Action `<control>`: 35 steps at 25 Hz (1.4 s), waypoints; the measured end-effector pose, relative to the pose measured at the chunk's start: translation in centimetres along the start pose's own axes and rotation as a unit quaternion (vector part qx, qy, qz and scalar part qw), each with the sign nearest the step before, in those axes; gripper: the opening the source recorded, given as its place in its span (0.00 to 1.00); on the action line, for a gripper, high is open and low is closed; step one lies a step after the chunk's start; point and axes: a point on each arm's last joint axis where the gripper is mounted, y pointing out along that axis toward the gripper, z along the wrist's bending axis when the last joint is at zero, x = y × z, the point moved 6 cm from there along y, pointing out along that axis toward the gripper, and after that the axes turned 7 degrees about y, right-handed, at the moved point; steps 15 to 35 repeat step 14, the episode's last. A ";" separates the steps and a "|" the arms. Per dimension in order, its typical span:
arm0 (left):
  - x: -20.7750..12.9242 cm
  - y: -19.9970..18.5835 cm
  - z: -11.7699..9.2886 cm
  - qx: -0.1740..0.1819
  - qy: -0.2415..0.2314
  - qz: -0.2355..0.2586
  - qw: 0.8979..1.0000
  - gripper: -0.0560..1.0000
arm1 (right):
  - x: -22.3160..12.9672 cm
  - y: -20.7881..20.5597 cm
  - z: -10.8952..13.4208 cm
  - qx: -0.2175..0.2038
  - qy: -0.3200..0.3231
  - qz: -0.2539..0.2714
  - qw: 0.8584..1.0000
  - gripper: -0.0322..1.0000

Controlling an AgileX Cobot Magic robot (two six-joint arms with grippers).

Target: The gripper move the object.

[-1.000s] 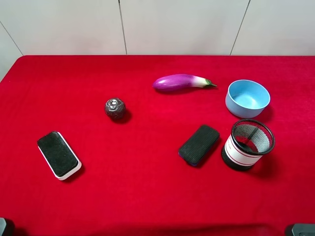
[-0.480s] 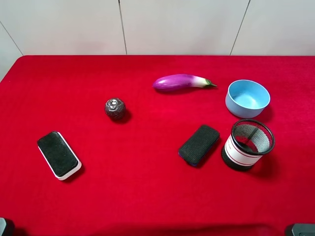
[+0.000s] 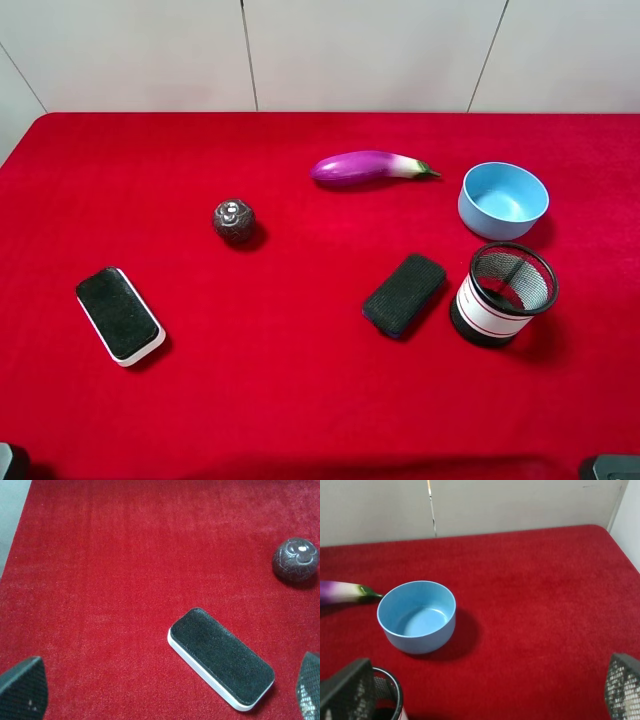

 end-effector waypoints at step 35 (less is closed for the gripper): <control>0.0 0.0 0.0 0.000 0.000 0.000 1.000 0.99 | 0.0 0.0 0.0 0.000 0.000 0.000 1.000 0.70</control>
